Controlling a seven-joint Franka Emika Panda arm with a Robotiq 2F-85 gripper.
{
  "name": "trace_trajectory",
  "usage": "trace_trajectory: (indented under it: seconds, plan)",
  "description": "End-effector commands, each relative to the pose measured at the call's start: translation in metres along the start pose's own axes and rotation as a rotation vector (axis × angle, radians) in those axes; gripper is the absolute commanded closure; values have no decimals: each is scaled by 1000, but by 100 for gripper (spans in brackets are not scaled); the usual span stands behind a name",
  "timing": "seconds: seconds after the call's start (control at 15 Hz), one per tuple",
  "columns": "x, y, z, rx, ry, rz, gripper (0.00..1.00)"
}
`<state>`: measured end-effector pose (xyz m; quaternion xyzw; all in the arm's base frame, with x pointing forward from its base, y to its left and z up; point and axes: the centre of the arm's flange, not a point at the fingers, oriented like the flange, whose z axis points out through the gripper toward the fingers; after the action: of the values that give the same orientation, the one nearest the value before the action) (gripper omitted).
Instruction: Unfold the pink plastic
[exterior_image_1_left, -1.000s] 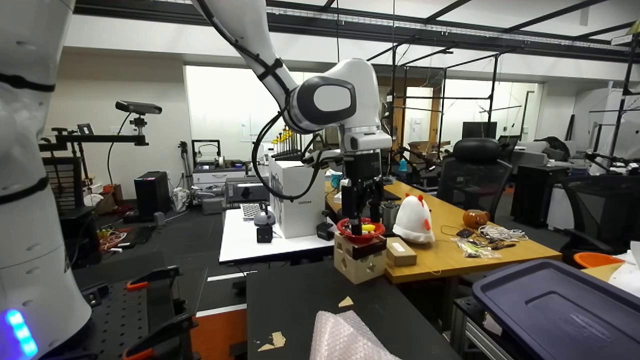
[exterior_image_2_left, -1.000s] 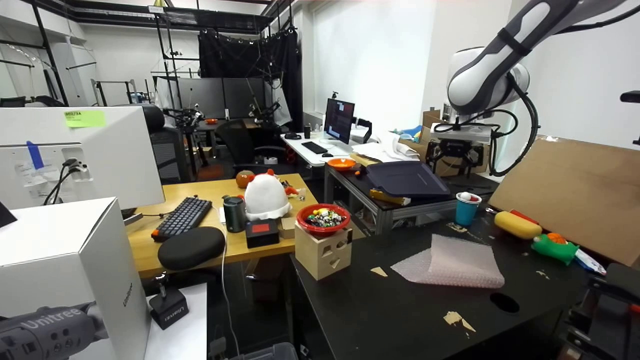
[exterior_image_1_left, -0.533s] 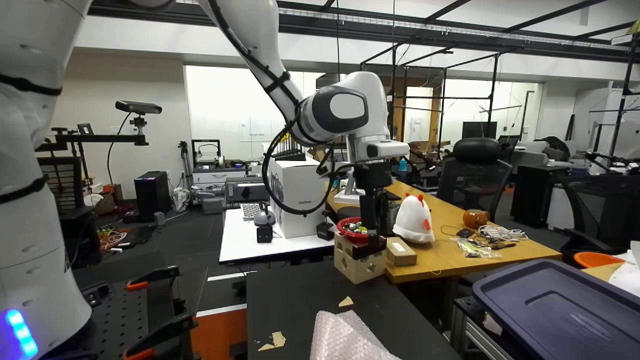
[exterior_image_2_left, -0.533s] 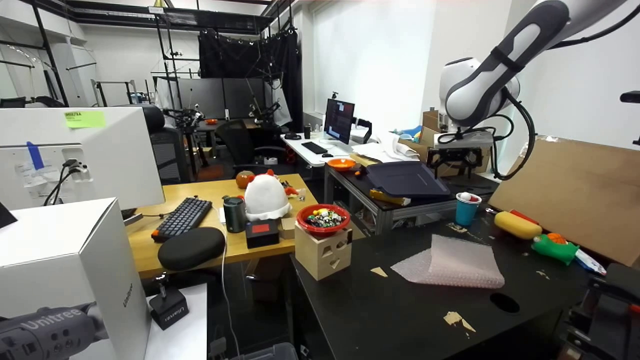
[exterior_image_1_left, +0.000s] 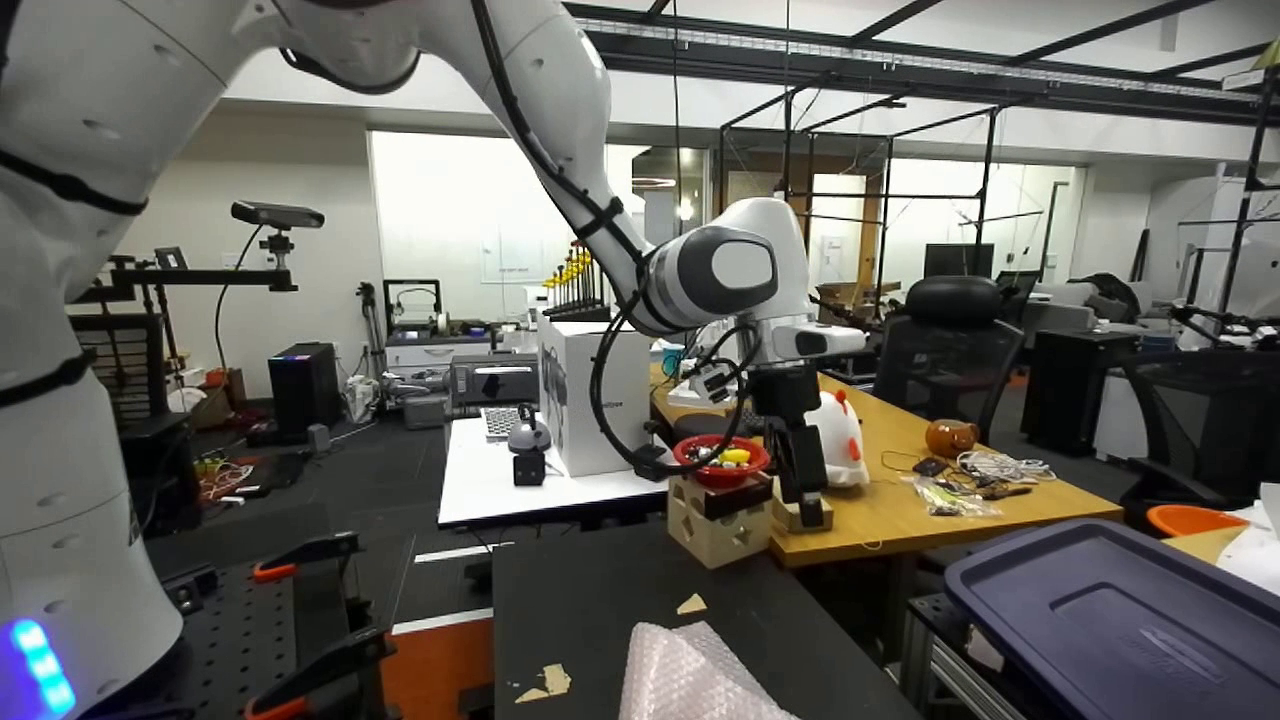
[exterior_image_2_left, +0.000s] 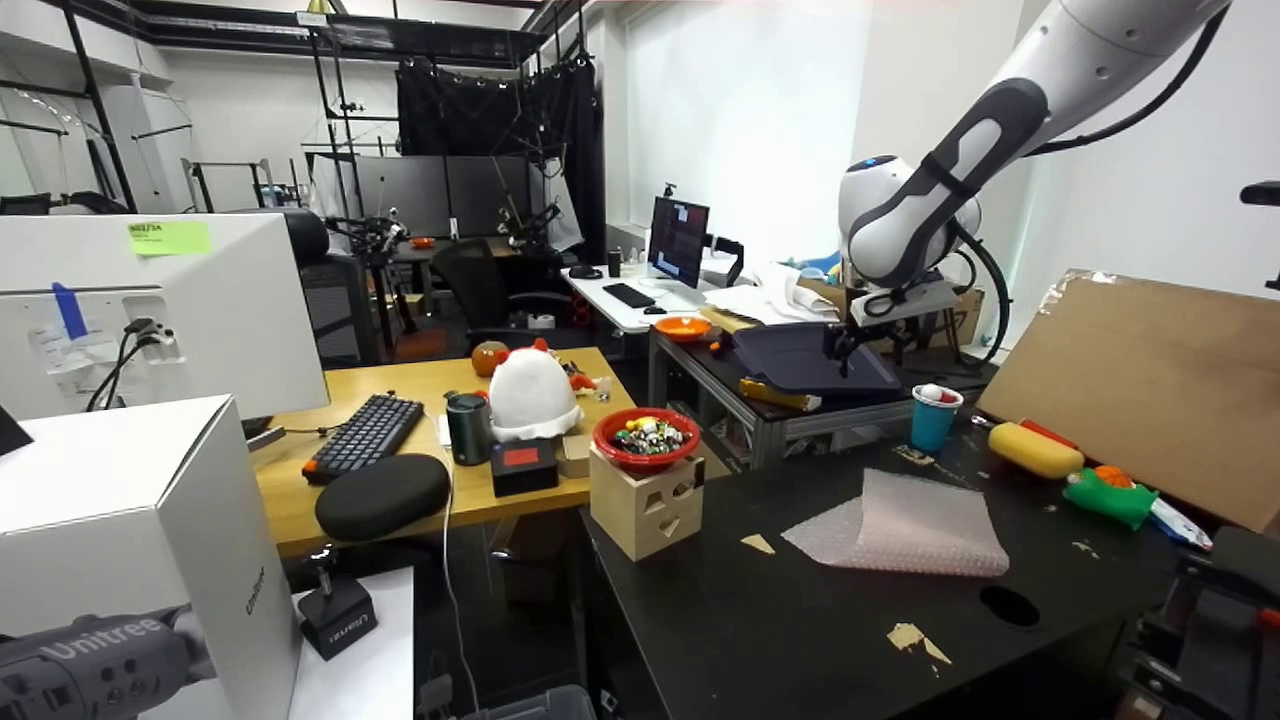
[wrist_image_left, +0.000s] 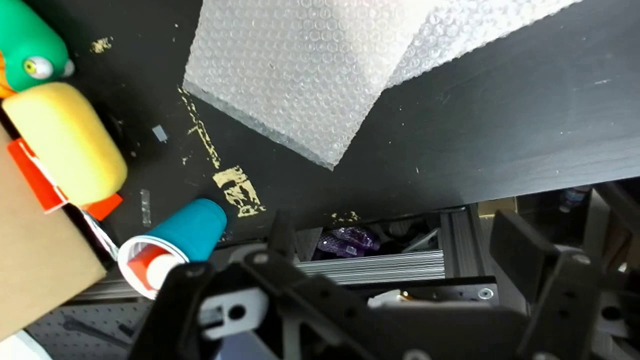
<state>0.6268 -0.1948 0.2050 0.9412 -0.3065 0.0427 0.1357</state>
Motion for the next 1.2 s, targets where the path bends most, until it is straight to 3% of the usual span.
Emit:
trace_trajectory:
  seconds: [0.0, 0.6, 1.13]
  plan:
    - [27, -23, 15, 4, 27, -131, 0]
    - [51, -74, 66, 143, -31, -187, 0]
    - [42, -87, 112, 221, -236, -45, 0]
